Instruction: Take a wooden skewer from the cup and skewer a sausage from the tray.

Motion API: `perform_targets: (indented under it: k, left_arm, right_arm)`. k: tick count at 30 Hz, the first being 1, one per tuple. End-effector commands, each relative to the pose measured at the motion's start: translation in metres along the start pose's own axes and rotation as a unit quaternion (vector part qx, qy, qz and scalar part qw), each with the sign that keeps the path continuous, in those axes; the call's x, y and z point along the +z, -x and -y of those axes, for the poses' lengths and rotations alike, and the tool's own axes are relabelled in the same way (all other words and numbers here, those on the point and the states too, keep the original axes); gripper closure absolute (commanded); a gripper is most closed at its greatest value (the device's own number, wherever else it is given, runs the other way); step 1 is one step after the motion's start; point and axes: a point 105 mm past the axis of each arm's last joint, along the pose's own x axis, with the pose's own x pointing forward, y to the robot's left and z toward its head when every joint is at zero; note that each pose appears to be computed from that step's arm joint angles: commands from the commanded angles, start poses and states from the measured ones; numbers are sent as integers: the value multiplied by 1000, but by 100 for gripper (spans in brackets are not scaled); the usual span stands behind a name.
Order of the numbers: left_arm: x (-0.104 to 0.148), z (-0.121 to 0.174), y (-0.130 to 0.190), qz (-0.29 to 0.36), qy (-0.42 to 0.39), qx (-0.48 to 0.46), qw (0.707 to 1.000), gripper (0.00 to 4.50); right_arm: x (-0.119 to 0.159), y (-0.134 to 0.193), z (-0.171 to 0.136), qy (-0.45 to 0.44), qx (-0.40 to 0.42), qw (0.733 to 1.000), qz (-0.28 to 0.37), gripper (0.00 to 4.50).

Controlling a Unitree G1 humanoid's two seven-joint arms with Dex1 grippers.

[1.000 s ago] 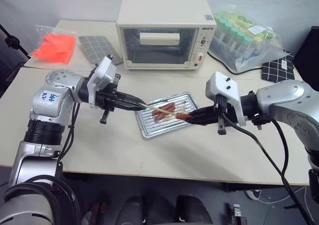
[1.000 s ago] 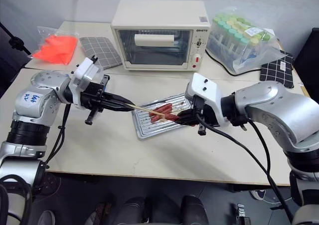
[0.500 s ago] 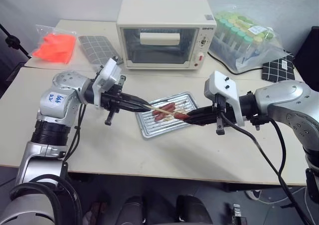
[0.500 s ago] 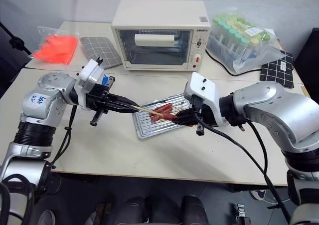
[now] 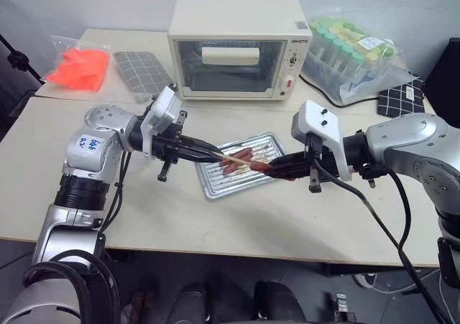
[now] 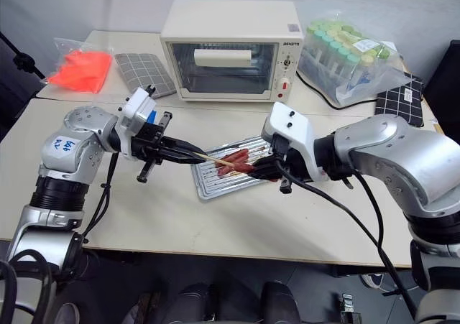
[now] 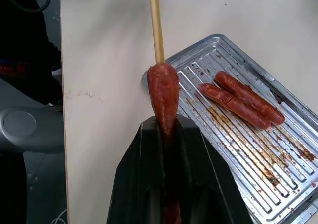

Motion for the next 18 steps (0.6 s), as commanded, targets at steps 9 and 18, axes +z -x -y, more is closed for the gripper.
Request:
perform_targets:
  k: [9,18]
  left_arm:
    - [14,1,0,16,-33,1,999,450]
    - [3,9,24,19,-12,77,997,450]
  right_arm:
    - [17,-2,-12,42,24,999,24,221]
    - [27,25,12,52,-44,997,39,158]
